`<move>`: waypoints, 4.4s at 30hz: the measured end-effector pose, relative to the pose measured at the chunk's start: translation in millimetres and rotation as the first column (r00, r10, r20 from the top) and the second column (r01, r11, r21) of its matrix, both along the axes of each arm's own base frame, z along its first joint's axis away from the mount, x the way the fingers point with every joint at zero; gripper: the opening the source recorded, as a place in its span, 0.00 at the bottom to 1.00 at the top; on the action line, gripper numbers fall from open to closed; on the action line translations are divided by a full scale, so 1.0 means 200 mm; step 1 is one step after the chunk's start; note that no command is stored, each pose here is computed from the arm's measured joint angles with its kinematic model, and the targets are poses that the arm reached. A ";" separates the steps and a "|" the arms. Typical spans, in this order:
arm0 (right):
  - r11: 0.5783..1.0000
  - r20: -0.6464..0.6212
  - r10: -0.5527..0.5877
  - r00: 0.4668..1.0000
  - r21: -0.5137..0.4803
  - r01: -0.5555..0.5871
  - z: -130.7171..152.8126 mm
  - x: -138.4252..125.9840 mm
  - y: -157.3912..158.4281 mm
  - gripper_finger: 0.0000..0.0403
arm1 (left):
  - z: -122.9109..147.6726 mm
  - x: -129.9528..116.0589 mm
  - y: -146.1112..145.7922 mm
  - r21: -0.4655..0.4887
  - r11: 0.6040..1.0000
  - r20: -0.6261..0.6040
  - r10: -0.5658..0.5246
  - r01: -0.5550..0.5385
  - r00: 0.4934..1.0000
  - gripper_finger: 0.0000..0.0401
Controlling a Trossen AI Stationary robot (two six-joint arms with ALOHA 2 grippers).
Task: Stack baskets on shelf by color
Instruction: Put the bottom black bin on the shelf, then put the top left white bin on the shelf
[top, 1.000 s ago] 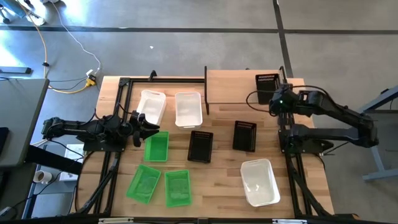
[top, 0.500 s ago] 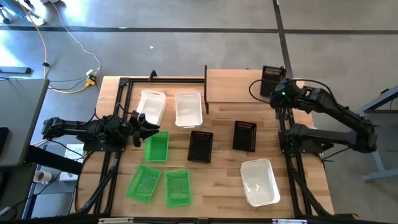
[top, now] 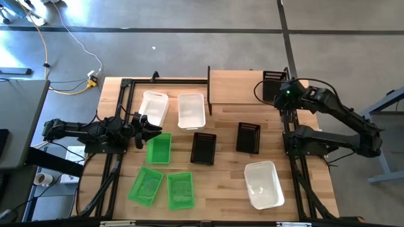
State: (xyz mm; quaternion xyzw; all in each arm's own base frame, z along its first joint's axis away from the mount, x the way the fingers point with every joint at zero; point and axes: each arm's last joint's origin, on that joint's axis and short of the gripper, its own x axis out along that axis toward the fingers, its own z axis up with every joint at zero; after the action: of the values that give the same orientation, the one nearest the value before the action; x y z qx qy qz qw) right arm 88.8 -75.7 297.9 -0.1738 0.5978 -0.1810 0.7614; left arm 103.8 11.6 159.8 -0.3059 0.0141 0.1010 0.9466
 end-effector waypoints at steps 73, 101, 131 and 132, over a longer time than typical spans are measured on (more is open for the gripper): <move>0.910 0.382 -0.408 0.829 0.248 0.333 0.16 0.05 0.06 0.19 | 0.03 0.00 0.02 -0.107 0.988 0.081 0.117 -0.108 0.990 0.33; 0.850 0.798 -0.495 0.344 0.527 0.000 0.38 0.36 0.32 0.19 | 0.48 -0.11 0.01 0.439 0.886 0.114 0.108 -0.148 0.988 0.39; 0.846 0.735 -0.451 0.506 0.532 -0.019 0.26 0.57 0.37 0.19 | 0.69 0.01 0.01 0.323 0.885 -0.769 0.038 0.336 0.638 0.39; 0.845 0.735 -0.450 0.508 0.534 -0.025 0.26 0.57 0.37 0.19 | 0.68 0.02 0.02 0.311 0.885 -0.789 0.038 0.345 0.614 0.39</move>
State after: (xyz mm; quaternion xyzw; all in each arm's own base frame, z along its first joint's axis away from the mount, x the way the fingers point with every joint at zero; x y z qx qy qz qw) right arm 202.2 -1.2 350.0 0.2068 0.1997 -0.1833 0.9401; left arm 108.3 14.6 294.8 -0.0108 0.4244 0.1392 0.8946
